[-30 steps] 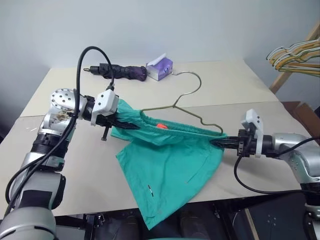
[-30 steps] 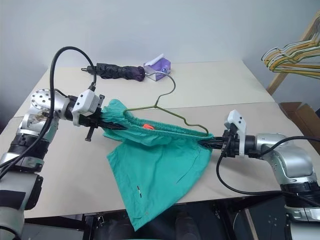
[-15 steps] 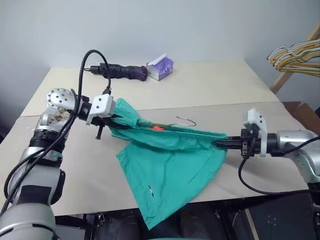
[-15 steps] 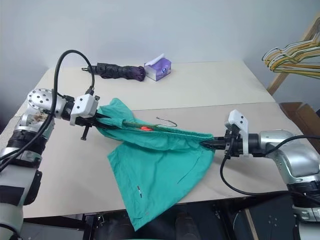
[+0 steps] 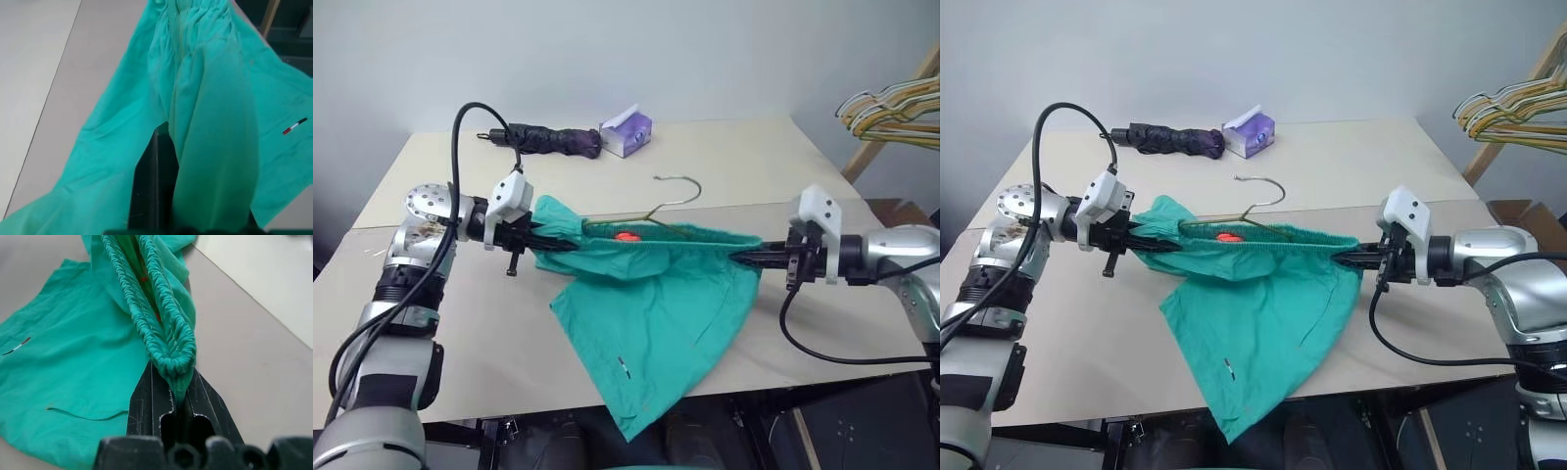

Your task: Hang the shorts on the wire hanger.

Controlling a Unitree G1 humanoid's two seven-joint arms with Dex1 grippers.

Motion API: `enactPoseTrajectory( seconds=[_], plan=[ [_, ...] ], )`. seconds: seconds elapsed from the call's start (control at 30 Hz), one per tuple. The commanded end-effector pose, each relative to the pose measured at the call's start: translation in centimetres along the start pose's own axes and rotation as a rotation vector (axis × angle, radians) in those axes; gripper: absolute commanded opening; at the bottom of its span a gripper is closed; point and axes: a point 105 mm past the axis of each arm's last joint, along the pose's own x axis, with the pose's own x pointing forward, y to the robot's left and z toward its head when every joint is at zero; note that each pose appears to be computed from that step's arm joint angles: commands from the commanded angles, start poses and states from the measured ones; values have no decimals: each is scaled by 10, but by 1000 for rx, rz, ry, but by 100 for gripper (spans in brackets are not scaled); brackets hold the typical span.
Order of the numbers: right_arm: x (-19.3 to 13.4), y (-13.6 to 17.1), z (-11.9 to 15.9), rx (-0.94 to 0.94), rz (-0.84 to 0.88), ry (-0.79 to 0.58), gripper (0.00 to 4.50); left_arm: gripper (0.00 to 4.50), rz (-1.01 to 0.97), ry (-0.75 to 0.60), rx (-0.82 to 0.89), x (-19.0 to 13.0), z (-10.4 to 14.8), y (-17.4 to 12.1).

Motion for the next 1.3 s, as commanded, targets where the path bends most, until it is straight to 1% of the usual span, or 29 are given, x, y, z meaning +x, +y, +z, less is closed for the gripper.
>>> enactPoseTrajectory(
  seconds=[0.03, 0.23, 0.33, 0.37, 0.47, 0.53, 0.67, 0.8, 0.87, 1.03, 1.07, 1.1, 1.17, 1.2, 1.27, 1.3],
  plan=[
    [-9, -10, 14, -40, -53, -3, 109, 0, 25, -35, 27, -7, 12, 1],
    [-18, -14, 33, -56, -74, -49, 319, 0, 22, -43, 22, -4, 13, 1],
    [-27, -11, 43, -62, -53, -79, 419, 0, 36, -68, 15, -1, 17, 4],
    [-28, -11, 45, -60, -47, -87, 446, 0, 39, -75, 12, -1, 18, 5],
    [-41, -3, 65, -70, 16, -113, 446, 0, 39, -114, -3, 1, 26, 9],
    [-46, 1, 73, -66, 48, -83, 446, 0, 30, -142, -18, 3, 33, 11],
    [-44, -3, 69, -90, 54, 61, 446, 0, 2, -166, 4, 8, 42, 11],
    [-28, -16, 62, -110, 27, 172, 446, 0, -19, -178, 24, 14, 47, 9],
    [-20, -21, 60, -134, 21, 195, 446, 0, -24, -183, 33, 17, 49, 9],
    [-7, -18, 65, -135, 73, 195, 446, 0, -27, -191, 41, 20, 51, 9],
    [-5, -18, 65, -138, 74, 197, 408, 0, -26, -192, 41, 20, 51, 9],
    [-3, -17, 65, -144, 83, 198, 386, 0, -25, -192, 42, 20, 51, 9],
    [1, -14, 65, -148, 105, 198, 321, 0, -24, -193, 42, 20, 50, 8],
    [2, -13, 65, -153, 113, 201, 283, 0, -23, -194, 41, 21, 50, 8],
    [6, -12, 63, -151, 119, 206, 221, 0, -20, -197, 41, 21, 51, 9],
    [7, -11, 61, -151, 123, 209, 181, 0, -19, -199, 41, 21, 51, 9]
  ],
)
